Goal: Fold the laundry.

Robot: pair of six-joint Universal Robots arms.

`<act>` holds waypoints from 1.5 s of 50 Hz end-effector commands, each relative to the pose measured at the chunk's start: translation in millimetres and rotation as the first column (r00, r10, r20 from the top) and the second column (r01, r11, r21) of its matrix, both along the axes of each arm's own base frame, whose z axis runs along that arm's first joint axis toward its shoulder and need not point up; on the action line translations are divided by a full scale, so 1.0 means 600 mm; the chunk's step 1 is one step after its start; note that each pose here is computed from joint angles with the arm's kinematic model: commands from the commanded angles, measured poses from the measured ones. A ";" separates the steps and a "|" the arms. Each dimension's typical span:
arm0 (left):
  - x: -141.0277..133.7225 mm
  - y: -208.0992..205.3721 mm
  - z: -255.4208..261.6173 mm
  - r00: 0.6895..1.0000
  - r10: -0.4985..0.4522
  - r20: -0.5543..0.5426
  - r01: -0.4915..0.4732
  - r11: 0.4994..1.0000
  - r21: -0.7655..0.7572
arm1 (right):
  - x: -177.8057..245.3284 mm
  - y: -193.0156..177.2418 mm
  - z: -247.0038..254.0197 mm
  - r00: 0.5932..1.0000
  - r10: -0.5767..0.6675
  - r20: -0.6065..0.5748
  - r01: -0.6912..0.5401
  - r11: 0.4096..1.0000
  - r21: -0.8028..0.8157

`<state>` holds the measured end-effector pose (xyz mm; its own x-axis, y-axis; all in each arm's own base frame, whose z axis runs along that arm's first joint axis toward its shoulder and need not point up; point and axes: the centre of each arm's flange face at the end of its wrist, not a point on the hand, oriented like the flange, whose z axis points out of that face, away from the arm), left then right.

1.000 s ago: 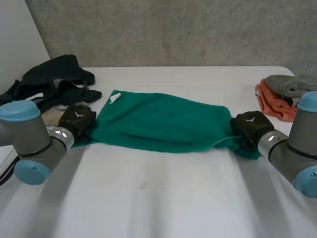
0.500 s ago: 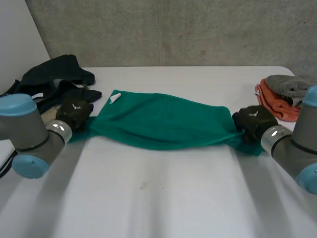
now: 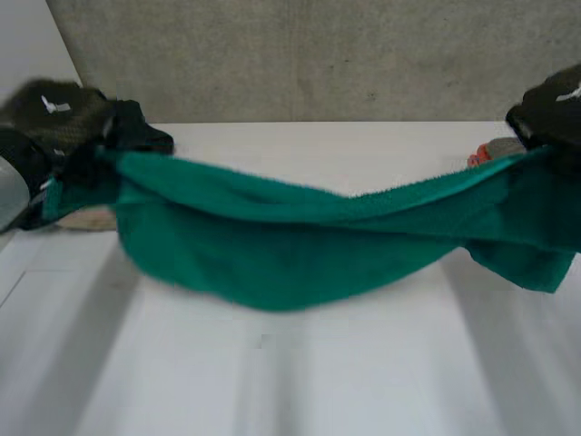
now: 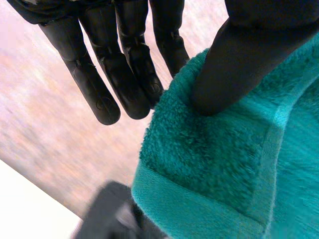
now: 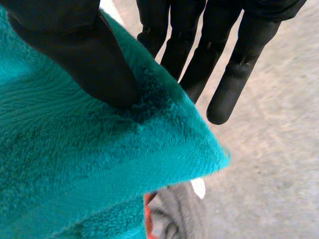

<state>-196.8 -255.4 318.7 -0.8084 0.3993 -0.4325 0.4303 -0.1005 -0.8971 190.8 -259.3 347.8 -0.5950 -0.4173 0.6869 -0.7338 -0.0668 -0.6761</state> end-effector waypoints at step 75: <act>-0.042 0.043 -0.228 0.921 -0.111 0.372 0.025 0.973 0.229 | -0.002 -0.002 -0.277 0.985 0.039 -0.170 -0.003 0.978 0.208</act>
